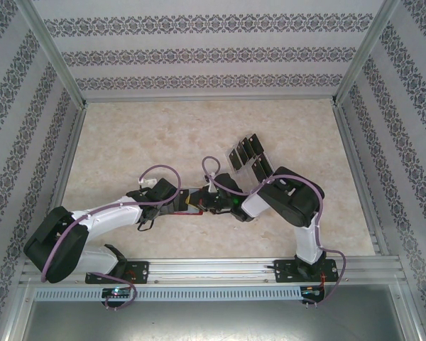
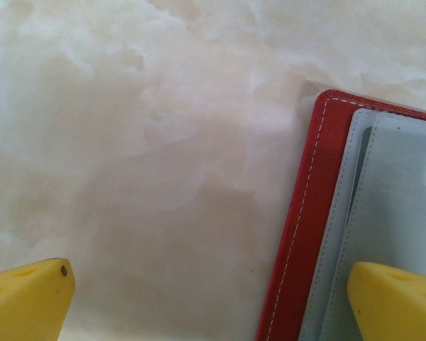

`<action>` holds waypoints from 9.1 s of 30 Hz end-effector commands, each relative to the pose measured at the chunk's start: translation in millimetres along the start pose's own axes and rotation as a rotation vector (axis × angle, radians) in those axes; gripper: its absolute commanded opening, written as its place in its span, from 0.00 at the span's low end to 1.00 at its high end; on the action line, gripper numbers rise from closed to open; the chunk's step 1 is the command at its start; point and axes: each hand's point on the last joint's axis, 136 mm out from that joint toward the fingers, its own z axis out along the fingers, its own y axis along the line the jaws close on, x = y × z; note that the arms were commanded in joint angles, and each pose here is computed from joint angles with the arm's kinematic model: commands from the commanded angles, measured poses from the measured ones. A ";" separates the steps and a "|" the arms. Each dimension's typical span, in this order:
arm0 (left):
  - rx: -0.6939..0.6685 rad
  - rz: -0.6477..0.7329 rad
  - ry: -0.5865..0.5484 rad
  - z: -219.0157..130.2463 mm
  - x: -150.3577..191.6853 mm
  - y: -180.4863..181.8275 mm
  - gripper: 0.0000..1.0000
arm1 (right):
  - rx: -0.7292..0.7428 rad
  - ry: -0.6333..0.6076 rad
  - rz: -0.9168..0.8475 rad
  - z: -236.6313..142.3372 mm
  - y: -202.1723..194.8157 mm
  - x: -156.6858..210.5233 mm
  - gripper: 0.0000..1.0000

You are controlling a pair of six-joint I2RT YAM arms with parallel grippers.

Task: Put the credit cards into the card holder

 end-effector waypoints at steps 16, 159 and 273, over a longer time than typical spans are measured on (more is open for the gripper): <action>-0.055 0.030 0.038 -0.8 17.2 19.9 1.00 | 0.108 0.059 -0.107 -18.8 26.7 5.4 0.45; 0.032 0.010 0.007 -0.1 22.5 9.6 1.00 | 0.627 0.099 -0.532 -32.4 15.6 -45.7 0.51; 0.326 0.086 -0.223 -40.0 13.5 -65.7 1.00 | 0.356 0.178 -0.331 15.8 31.0 -27.0 0.49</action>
